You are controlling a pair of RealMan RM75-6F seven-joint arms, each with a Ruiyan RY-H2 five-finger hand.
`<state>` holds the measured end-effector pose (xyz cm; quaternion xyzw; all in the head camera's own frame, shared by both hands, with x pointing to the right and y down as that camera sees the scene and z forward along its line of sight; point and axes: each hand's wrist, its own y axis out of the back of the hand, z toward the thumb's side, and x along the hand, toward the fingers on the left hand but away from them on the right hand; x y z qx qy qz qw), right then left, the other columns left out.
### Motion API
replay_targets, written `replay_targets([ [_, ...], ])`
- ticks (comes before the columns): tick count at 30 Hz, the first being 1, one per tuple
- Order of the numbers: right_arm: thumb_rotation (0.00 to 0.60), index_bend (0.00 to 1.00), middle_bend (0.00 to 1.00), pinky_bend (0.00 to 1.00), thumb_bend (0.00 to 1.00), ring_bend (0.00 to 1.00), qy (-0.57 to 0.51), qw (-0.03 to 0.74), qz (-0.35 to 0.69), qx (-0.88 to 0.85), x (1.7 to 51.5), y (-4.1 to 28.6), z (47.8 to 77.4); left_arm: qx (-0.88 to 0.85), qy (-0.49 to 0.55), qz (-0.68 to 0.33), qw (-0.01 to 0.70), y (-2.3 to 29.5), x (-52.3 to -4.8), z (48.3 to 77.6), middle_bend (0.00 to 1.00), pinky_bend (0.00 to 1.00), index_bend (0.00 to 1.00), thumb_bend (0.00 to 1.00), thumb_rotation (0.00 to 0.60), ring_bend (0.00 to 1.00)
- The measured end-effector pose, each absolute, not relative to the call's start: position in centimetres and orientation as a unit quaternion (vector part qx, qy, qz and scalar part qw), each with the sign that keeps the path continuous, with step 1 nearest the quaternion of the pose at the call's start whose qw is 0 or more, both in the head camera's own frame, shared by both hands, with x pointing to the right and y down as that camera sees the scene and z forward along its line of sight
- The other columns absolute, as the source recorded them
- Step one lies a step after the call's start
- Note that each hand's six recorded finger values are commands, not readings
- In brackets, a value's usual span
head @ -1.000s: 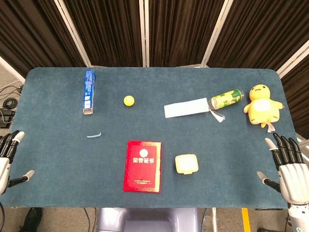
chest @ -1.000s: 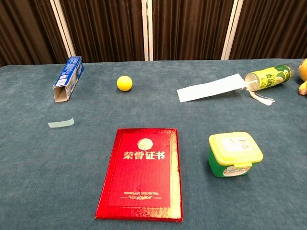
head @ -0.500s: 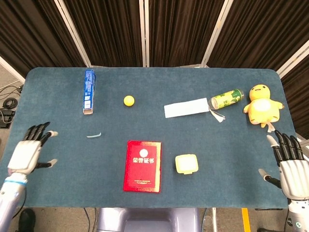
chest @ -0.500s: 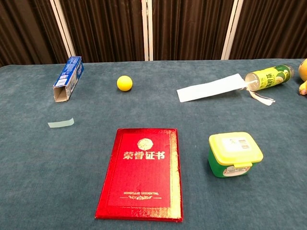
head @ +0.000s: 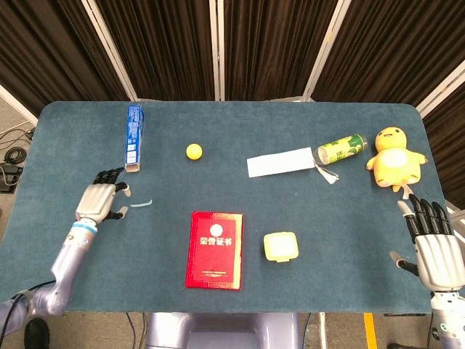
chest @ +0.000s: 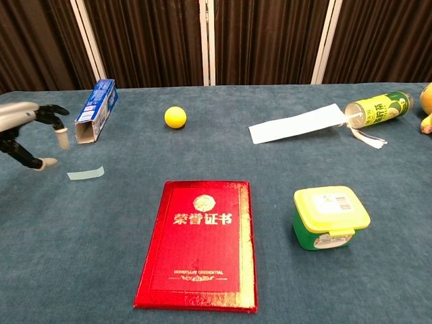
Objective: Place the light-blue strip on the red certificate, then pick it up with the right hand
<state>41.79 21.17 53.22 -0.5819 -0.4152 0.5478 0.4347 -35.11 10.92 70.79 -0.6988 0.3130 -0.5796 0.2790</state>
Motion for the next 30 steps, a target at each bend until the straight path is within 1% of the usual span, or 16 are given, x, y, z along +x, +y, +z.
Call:
replay_targets([
  [3, 0.6, 0.1, 0.0, 0.0, 0.0, 0.0, -0.415, 0.433, 0.552, -0.58, 41.9, 21.1, 53.4, -0.699, 0.306, -0.585, 0.274, 10.7, -34.6, 71.8, 0.0, 0.0, 0.43, 0.36, 0.6, 0.0],
  [7, 0.6, 0.1, 0.0, 0.0, 0.0, 0.0, -0.416, 0.431, 0.556, -0.576, 42.1, 21.1, 53.5, -0.7, 0.298, -0.592, 0.265, 10.8, -34.3, 73.0, 0.0, 0.0, 0.43, 0.41, 0.6, 0.0],
  [16, 0.6, 0.1, 0.0, 0.0, 0.0, 0.0, -0.419, 0.428, 0.558, -0.574, 42.5, 21.0, 53.5, -0.696, 0.29, -0.605, 0.254, 11.3, -34.3, 74.7, 0.0, 0.0, 0.44, 0.42, 0.6, 0.0],
  [18, 0.6, 0.1, 0.0, 0.0, 0.0, 0.0, -0.419, 0.427, 0.558, -0.574, 42.5, 21.0, 53.5, -0.695, 0.289, -0.607, 0.254, 11.3, -34.4, 75.0, 0.0, 0.0, 0.45, 0.42, 0.6, 0.0],
  [26, 0.6, 0.1, 0.0, 0.0, 0.0, 0.0, -0.422, 0.424, 0.558, -0.575, 42.7, 20.9, 53.5, -0.692, 0.291, -0.612, 0.249, 11.4, -34.4, 75.7, 0.0, 0.0, 0.5, 0.51, 0.6, 0.0],
  [30, 0.6, 0.1, 0.0, 0.0, 0.0, 0.0, -0.423, 0.423, 0.559, -0.575, 42.8, 20.9, 53.5, -0.69, 0.293, -0.612, 0.252, 11.2, -34.4, 75.6, 0.0, 0.0, 0.51, 0.52, 0.6, 0.0],
])
